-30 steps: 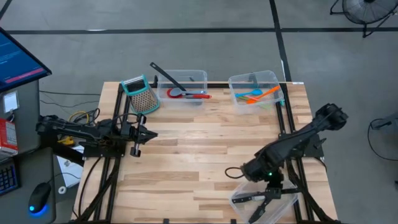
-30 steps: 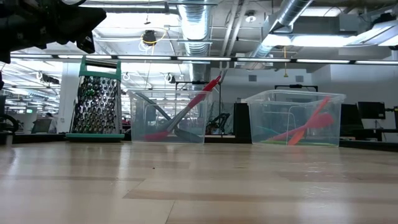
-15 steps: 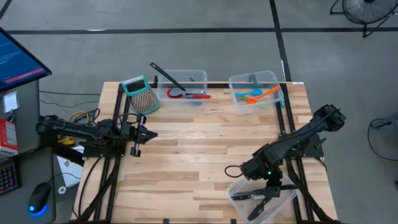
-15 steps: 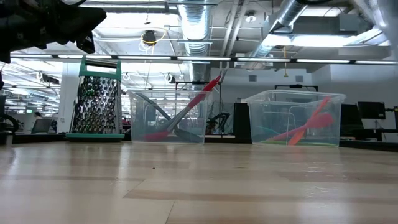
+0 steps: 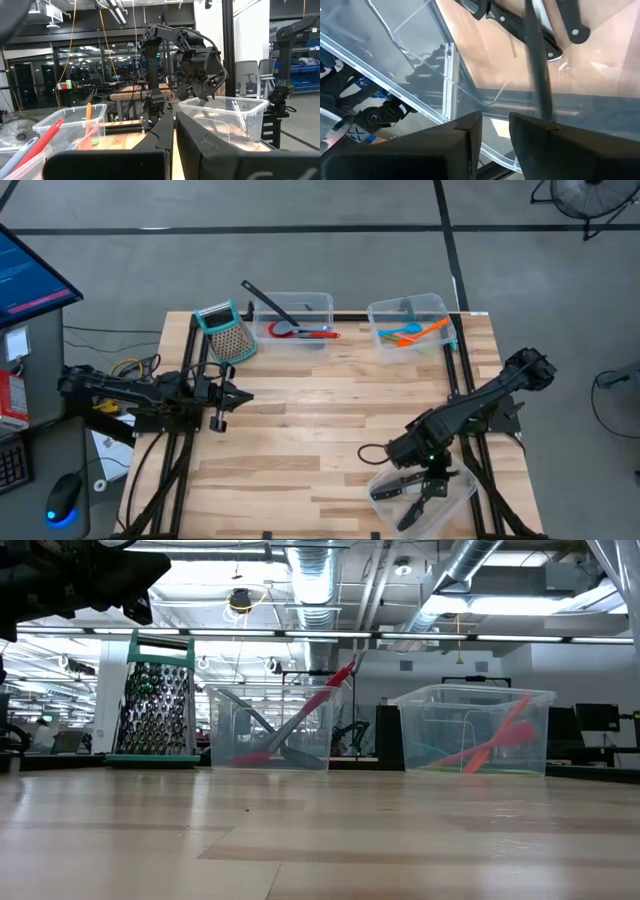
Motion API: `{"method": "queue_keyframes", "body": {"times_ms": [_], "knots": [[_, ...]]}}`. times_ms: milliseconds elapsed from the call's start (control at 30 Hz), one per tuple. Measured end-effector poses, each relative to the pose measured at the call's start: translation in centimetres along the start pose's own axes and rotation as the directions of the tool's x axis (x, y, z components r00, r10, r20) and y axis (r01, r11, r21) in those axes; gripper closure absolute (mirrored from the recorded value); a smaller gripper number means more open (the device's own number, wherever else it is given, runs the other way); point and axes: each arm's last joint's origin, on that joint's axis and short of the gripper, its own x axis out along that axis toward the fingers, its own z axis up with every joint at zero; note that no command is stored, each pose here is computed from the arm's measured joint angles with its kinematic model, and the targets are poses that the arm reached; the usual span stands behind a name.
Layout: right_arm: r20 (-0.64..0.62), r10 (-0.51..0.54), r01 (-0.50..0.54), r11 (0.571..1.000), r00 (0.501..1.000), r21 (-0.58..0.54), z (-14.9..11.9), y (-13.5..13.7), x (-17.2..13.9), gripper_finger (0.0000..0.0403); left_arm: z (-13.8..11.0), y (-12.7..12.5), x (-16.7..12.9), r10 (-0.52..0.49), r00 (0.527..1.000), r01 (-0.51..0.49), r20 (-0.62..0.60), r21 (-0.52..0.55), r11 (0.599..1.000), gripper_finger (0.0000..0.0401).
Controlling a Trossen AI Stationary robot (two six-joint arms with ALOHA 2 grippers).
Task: Pick & Place Kitchen Items
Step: Return to Home Position
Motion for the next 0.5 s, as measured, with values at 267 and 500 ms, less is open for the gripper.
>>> {"method": "queue_keyframes", "body": {"times_ms": [267, 500], "knots": [[0.139, 0.064, -0.057, 0.997, 0.988, -0.053, 0.0, 1.4, -3.8, 0.0308, 0.0, 0.0, 0.0, 0.005, 1.0, -0.005, 0.004, -0.024, 1.0, 0.0397], [0.646, 0.074, 0.156, 0.944, 0.76, -0.292, -3.5, 2.7, -13.1, 0.0309, 1.1, 0.1, 0.1, 0.011, 0.997, -0.004, 0.073, -0.106, 0.994, 0.0397]]}}
